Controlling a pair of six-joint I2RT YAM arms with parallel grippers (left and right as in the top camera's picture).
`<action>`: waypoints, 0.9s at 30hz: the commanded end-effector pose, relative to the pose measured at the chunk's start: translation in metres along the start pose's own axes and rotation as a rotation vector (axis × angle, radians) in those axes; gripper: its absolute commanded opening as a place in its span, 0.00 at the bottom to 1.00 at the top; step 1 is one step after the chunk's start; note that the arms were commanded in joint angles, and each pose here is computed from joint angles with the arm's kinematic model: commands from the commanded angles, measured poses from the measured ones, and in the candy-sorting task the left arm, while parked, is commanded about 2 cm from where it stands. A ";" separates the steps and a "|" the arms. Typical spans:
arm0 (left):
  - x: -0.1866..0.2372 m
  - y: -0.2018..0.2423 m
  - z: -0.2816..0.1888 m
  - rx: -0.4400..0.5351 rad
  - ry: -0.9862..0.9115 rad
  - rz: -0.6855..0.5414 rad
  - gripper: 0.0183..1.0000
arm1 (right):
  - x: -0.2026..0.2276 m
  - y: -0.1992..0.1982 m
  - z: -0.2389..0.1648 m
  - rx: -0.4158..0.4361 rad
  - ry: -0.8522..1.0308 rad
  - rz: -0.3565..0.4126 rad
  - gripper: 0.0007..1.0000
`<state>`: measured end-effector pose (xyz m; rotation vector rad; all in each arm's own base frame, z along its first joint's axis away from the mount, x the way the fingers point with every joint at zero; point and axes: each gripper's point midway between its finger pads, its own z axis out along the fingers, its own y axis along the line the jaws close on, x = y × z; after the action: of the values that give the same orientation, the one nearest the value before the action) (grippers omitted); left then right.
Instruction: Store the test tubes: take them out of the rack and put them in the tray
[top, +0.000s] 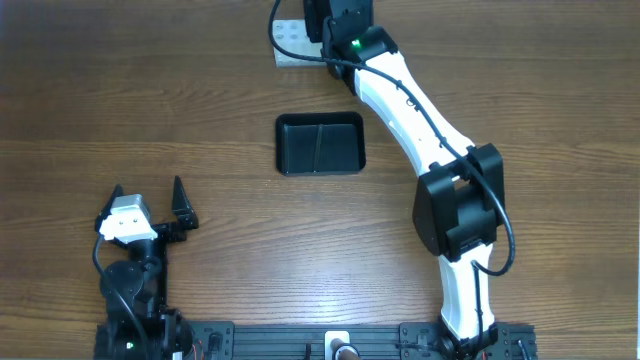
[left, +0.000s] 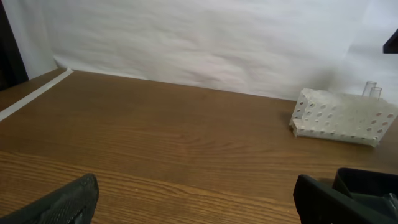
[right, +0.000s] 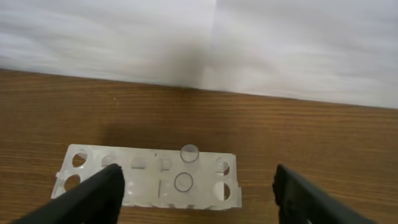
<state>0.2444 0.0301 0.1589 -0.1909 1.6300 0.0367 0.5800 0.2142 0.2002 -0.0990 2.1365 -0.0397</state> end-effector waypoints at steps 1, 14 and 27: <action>0.000 0.001 0.000 -0.002 -0.005 0.011 1.00 | 0.020 0.003 0.024 0.014 0.033 -0.014 0.81; 0.000 0.001 0.000 -0.002 -0.005 0.011 1.00 | 0.053 0.008 0.056 0.034 0.067 -0.044 0.80; 0.000 0.001 0.000 -0.002 -0.005 0.011 1.00 | 0.062 0.007 0.063 0.039 0.083 -0.049 0.75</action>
<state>0.2444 0.0301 0.1589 -0.1909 1.6300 0.0367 0.5947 0.2189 0.1190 -0.1378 2.2173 -0.0979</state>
